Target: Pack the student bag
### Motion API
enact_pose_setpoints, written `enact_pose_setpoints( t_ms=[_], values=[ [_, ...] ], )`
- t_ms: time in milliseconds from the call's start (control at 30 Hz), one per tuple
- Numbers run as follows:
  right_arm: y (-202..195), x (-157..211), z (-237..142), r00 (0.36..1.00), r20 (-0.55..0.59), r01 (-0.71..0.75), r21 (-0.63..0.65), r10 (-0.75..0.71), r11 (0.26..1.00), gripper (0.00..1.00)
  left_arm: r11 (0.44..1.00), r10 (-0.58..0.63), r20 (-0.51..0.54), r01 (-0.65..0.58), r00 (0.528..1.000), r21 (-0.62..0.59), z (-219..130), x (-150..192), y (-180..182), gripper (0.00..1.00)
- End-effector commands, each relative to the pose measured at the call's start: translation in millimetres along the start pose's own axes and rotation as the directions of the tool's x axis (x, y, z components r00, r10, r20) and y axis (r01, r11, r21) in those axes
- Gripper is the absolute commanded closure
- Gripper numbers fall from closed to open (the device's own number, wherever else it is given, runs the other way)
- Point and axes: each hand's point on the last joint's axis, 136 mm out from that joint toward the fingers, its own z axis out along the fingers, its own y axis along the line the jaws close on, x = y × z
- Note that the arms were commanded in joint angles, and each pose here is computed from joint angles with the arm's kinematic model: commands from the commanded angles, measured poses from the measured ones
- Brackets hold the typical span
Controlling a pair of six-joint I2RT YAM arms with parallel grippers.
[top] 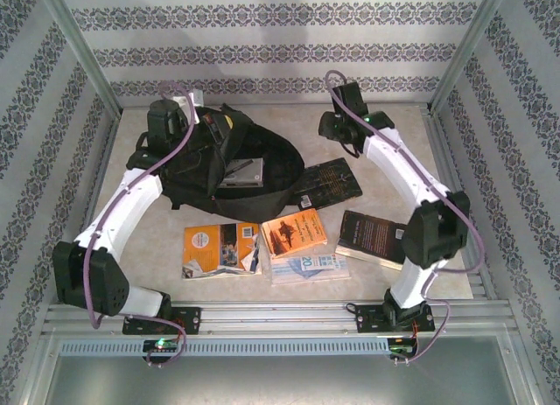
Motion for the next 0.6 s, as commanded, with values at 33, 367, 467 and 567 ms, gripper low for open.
enact_pose_setpoints(
  t_ms=[33, 367, 467, 567],
  values=[
    [10, 6, -38, 0.997, 0.071, 0.042, -0.07, -0.037, 0.997, 0.56, 0.991, 0.111, 0.097, -0.118, 0.989, 0.062, -31, -31, -46, 1.0],
    [31, 42, -88, 0.99, 0.08, 0.128, -0.201, -0.113, 0.971, 0.55, 0.989, 0.142, 0.168, -0.148, 0.976, 0.024, -36, -62, -54, 1.0],
    [31, 46, -96, 0.989, 0.091, 0.133, -0.212, -0.116, 0.968, 0.55, 0.984, 0.174, 0.185, -0.177, 0.967, 0.0, -38, -73, -58, 1.0],
    [30, 44, -104, 0.988, 0.106, 0.133, -0.217, -0.112, 0.967, 0.55, 0.978, 0.208, 0.19, -0.208, 0.96, -0.021, -41, -82, -62, 1.0]
  ],
)
